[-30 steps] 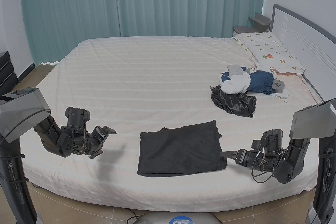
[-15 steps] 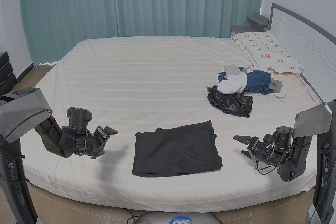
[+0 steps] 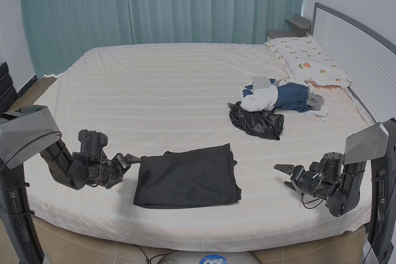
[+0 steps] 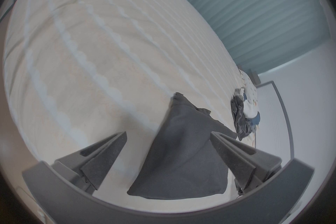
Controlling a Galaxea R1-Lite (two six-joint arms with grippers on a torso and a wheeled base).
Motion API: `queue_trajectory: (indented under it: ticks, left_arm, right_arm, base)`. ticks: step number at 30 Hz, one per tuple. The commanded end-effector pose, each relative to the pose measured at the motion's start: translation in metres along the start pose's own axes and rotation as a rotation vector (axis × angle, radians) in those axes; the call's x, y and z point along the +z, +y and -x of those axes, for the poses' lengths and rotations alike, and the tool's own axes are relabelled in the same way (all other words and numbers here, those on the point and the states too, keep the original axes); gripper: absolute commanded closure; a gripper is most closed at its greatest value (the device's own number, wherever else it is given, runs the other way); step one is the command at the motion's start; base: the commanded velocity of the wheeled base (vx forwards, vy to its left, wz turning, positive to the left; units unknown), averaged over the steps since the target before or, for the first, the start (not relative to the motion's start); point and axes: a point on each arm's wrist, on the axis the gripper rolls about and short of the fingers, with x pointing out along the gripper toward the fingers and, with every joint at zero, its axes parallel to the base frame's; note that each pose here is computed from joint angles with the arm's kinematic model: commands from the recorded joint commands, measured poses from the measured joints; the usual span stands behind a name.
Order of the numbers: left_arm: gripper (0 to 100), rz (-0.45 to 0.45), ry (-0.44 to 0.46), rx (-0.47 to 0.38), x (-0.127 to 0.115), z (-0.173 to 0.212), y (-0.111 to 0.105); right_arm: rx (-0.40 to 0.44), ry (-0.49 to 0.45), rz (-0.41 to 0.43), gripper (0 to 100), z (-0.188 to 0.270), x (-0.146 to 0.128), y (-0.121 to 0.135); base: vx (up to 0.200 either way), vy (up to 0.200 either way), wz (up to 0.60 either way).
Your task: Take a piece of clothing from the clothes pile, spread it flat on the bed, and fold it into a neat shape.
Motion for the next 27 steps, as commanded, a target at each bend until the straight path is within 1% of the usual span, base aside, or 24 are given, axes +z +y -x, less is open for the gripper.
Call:
queue_trajectory:
  ticks: [1, 4, 7, 10, 13, 19, 27]
  left_arm:
    - [0, -0.094, -0.008, -0.011, -0.006, -0.005, 0.01]
    - [0, -0.153, -0.004, -0.013, -0.01, -0.013, 0.013]
    - [0, -0.232, 0.008, -0.013, -0.013, -0.021, 0.014]
    - [0, -0.276, 0.029, -0.026, -0.016, -0.026, 0.013]
    - [0, -0.29, 0.07, -0.074, -0.021, -0.029, 0.008]
    - [0, -0.302, 0.102, -0.137, -0.02, -0.031, 0.002]
    - [0, -0.377, 0.122, -0.126, -0.025, -0.038, 0.009]
  right_arm:
    - [-0.017, 0.013, 0.036, 0, -0.002, -0.008, -0.003]
    - [-0.04, 0.006, 0.064, 0, -0.004, -0.01, -0.006]
    - [-0.042, 0.004, 0.065, 0, -0.004, -0.01, -0.006]
    - [-0.042, 0.004, 0.065, 0, -0.004, -0.01, -0.006]
    - [-0.043, 0.005, 0.066, 0, -0.003, -0.011, -0.007]
    - [-0.045, 0.006, 0.066, 0, -0.004, -0.011, -0.007]
    - [-0.045, 0.006, 0.066, 0, -0.004, -0.011, -0.007]
  base:
    - [0.0, 0.0, 0.0]
    - [0.0, 0.0, 0.0]
    - [0.0, 0.0, 0.0]
    - [0.0, 0.0, 0.0]
    - [0.0, 0.0, 0.0]
    - [0.0, 0.0, 0.0]
    - [0.0, 0.0, 0.0]
